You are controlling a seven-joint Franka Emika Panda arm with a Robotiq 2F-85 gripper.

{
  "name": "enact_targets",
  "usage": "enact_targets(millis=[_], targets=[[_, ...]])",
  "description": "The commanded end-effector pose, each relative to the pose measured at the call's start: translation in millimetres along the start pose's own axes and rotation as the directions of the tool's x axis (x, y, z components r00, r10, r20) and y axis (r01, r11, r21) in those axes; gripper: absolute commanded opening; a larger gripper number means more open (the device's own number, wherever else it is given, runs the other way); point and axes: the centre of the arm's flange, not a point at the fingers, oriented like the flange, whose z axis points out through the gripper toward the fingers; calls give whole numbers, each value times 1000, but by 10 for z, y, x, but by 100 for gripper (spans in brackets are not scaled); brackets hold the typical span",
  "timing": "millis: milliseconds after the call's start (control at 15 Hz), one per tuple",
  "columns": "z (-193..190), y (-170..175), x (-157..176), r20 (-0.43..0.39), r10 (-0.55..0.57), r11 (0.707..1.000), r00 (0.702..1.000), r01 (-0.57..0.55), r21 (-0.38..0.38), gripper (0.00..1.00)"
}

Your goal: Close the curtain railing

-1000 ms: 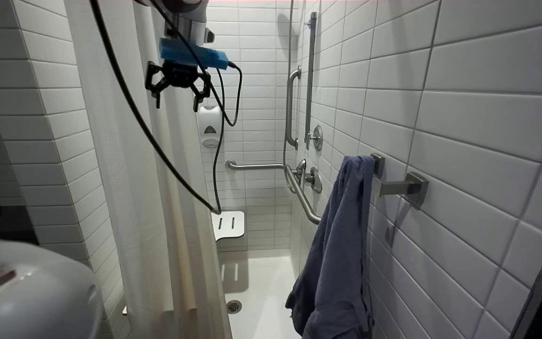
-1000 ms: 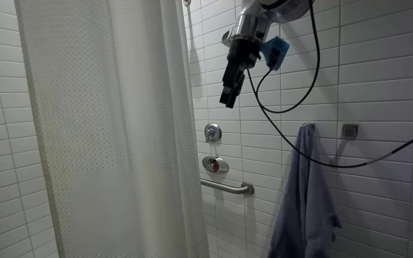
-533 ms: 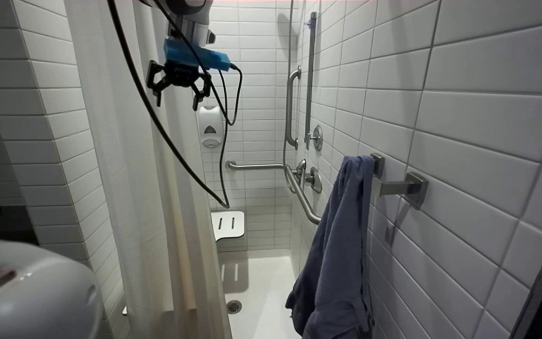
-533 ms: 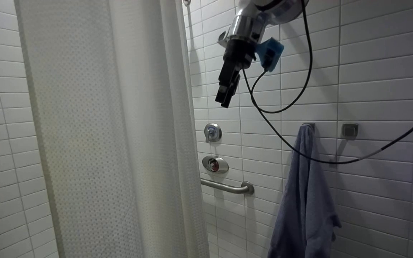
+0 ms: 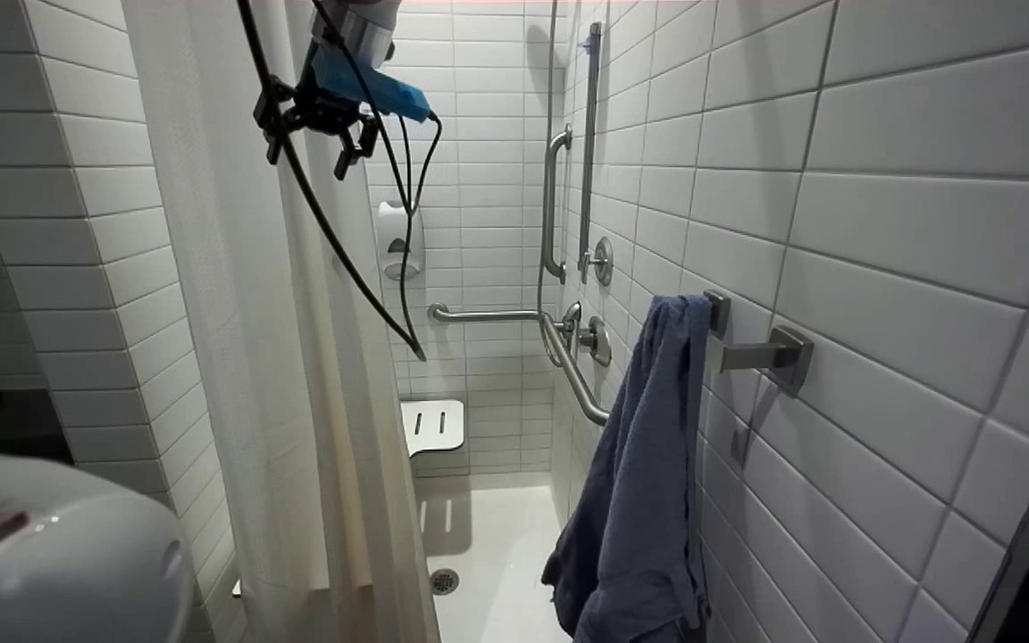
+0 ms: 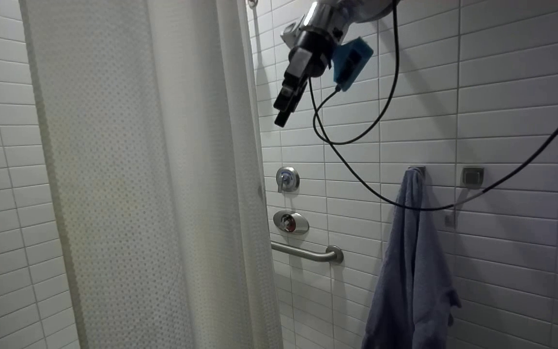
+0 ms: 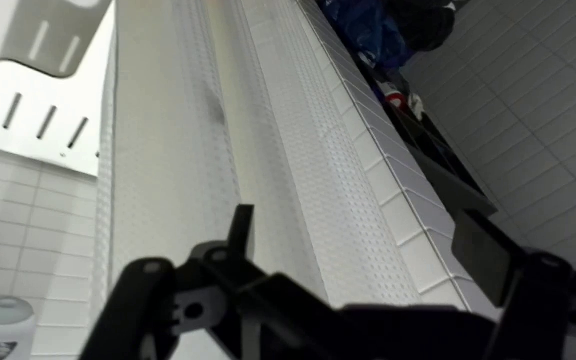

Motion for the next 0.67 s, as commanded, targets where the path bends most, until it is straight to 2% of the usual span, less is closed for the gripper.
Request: enact_targets(millis=[0,67,133,600], targets=[[-223,190,306,-71,-78,993,994,84,79,100],[-243,188,313,-73,-79,993,994,85,81,100],[-153,40,178,-58,-54,997,997,57,53,100],[-236,203,268,-79,-49,995,996,55,80,100]])
